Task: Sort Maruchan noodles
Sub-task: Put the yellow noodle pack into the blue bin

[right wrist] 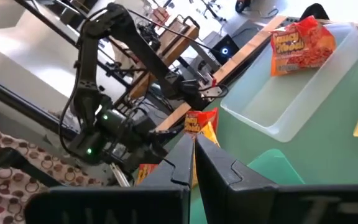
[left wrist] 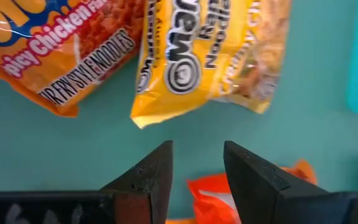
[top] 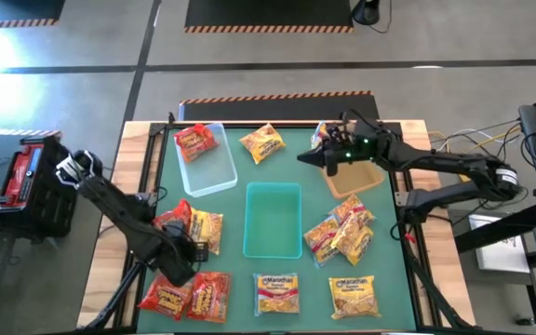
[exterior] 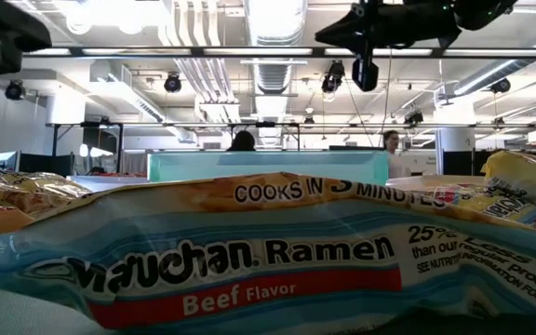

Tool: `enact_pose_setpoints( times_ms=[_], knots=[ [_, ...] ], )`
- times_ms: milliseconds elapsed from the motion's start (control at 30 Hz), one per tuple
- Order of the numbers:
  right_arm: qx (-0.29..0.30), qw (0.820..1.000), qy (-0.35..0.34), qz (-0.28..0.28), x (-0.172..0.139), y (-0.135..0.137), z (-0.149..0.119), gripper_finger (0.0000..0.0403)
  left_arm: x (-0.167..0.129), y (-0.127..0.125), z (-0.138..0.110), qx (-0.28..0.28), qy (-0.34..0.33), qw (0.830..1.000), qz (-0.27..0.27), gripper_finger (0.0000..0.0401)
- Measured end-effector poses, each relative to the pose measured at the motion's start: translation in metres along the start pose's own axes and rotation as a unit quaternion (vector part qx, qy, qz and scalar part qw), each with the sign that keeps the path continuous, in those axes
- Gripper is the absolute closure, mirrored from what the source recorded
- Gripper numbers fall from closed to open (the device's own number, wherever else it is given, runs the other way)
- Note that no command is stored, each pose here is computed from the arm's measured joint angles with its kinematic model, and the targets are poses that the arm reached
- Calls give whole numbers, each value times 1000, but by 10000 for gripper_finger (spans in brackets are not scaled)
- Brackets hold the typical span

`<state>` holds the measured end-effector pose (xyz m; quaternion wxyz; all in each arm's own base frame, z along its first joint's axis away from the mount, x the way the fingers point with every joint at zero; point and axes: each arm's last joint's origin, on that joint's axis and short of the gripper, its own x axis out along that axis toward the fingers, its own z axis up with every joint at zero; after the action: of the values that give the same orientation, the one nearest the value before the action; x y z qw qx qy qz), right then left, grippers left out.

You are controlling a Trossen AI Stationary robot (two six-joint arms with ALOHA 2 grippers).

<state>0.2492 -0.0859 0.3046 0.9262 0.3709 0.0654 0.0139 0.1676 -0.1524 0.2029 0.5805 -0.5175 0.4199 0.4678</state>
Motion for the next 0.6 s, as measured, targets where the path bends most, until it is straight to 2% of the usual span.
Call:
enact_pose_setpoints(
  times_ms=[133,233,433,600],
  knots=[
    [5,1000,16,-2,14,-2,1,394,13,-2,3,-6,-22,1000,22,286],
    [8,1000,26,0,26,-2,2,394,22,-2,6,-10,-40,999,17,293],
    [-2,998,55,33,50,7,5,394,40,-5,18,-28,-69,997,-26,311],
    [-6,997,67,40,67,13,8,394,53,-14,23,-16,-74,993,-93,321]
  ],
)
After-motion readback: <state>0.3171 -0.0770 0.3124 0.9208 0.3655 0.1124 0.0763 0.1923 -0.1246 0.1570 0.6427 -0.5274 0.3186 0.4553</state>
